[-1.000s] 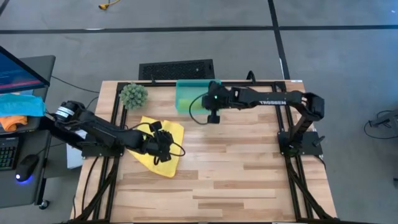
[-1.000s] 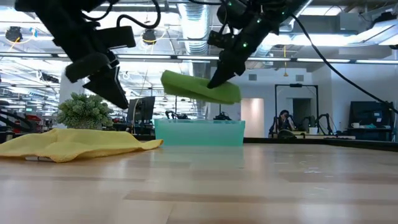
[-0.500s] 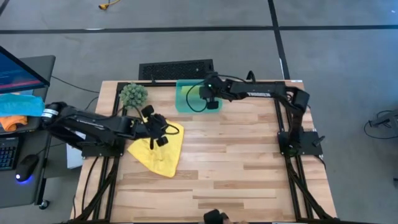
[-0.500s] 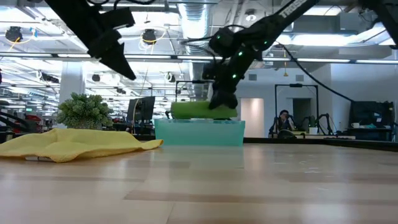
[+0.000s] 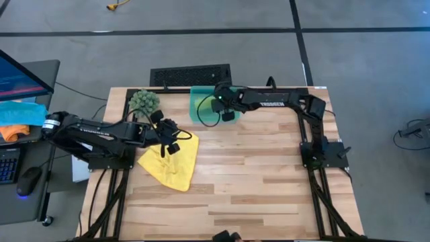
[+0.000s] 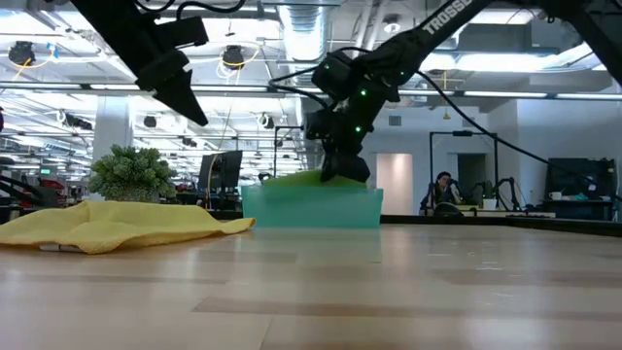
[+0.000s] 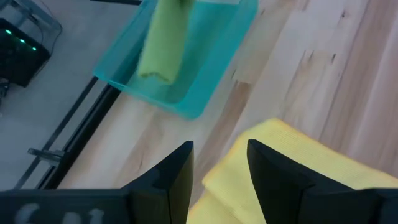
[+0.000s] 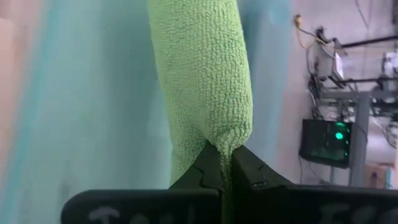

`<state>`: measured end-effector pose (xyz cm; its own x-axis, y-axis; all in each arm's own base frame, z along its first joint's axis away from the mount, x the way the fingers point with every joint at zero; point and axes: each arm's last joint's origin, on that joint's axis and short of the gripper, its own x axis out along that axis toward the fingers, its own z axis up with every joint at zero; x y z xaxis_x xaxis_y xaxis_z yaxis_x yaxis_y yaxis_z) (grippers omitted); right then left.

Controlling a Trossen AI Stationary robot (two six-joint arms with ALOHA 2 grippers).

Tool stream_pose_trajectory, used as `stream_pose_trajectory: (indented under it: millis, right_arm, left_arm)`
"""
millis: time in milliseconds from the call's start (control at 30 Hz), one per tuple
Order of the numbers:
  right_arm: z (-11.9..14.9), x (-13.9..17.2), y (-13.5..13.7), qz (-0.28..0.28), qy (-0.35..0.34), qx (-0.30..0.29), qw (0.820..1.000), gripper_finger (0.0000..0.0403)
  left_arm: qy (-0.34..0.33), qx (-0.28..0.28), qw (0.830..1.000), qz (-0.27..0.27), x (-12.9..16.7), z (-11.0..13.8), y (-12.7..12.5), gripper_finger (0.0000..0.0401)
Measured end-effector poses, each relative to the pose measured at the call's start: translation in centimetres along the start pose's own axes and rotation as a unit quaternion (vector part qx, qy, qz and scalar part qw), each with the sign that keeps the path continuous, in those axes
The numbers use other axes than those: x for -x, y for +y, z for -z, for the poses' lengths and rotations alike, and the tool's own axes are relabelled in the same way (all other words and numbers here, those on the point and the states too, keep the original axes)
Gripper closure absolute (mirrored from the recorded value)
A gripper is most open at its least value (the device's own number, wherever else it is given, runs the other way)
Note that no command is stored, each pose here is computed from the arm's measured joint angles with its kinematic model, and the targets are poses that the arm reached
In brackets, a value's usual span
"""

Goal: Roll microfiber towels into tight, uniform cylinder then place into a basket
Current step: Put the green microfiber cloth into the blue bin

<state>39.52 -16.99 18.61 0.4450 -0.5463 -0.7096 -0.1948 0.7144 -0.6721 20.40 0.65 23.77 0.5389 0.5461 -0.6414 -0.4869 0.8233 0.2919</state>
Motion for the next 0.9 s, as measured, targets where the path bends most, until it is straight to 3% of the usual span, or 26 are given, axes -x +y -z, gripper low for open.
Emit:
stream_pose_trajectory:
  millis: [200, 467, 900]
  right_arm:
    - [-1.4, 0.2, 2.2, -0.028, -0.002, 0.022, 0.999, 0.0383]
    - [-1.2, 0.3, 2.5, -0.044, 0.013, -0.027, 0.999, 0.0383]
    - [-1.1, 0.7, 3.6, -0.098, 0.023, -0.055, 0.993, 0.0382]
  left_arm:
    - [0.001, 0.0, 1.0, 0.0, 0.0, 0.0, 0.0, 0.0257]
    - [0.004, -0.001, 1.0, 0.005, 0.0, 0.1, 0.0, 0.0257]
    - [0.006, -0.004, 1.0, 0.004, 0.0, 0.1, 0.0, 0.0257]
